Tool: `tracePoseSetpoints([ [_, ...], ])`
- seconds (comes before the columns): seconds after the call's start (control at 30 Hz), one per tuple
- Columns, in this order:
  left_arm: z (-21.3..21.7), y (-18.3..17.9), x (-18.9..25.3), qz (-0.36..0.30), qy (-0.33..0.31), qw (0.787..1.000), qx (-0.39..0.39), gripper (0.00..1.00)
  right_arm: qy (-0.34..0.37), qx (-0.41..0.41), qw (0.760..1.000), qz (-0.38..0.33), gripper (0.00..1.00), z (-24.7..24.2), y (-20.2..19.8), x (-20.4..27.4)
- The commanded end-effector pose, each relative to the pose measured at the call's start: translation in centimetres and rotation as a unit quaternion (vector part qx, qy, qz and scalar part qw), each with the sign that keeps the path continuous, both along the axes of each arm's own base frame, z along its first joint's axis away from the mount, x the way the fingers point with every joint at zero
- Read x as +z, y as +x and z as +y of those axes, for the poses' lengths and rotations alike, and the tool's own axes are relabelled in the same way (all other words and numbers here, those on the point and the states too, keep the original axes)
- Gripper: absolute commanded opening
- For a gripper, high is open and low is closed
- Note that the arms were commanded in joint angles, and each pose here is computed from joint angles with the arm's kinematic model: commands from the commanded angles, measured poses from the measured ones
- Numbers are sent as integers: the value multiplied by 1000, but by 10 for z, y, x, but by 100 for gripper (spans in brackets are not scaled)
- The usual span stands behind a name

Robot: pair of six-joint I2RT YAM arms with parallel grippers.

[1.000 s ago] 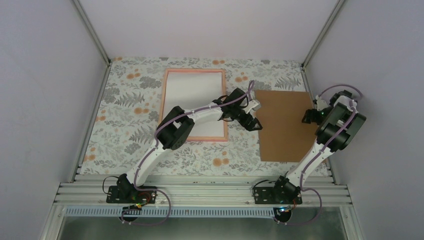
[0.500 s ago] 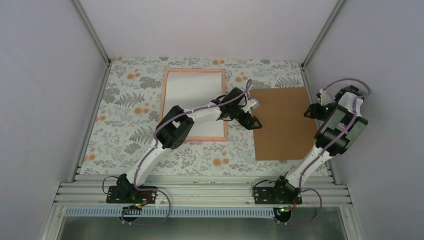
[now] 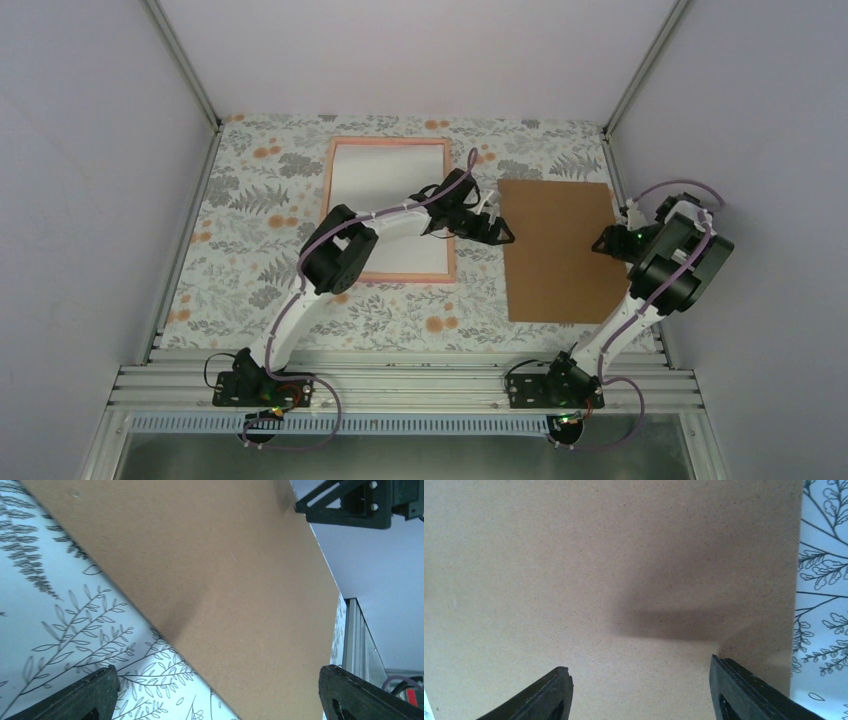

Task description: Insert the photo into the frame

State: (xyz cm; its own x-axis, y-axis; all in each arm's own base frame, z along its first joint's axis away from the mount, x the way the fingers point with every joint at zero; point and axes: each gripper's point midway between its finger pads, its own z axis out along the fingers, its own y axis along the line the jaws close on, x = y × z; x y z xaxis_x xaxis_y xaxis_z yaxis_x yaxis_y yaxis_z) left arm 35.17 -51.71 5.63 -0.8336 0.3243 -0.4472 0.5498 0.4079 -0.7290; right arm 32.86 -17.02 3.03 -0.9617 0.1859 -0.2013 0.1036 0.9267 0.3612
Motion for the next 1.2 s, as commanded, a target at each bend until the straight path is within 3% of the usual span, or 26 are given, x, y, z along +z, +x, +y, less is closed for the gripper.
tracePoseSetpoints([
  [0.0,9,6,1,30,26,998,47,99,-19,-18,1000,-4,69,-10,-2,-1],
  [0.23,10,11,-7,34,41,996,67,99,-125,-34,991,-37,79,-50,14,25],
  [0.6,2,10,-11,26,38,997,60,99,-99,-22,995,-3,80,-40,4,-12],
  [0.83,-1,6,-16,36,33,997,54,100,-42,-9,999,25,78,-8,-8,-38],
  [1.17,-12,1,-8,46,-2,998,30,99,31,-13,999,42,76,27,-20,-40],
])
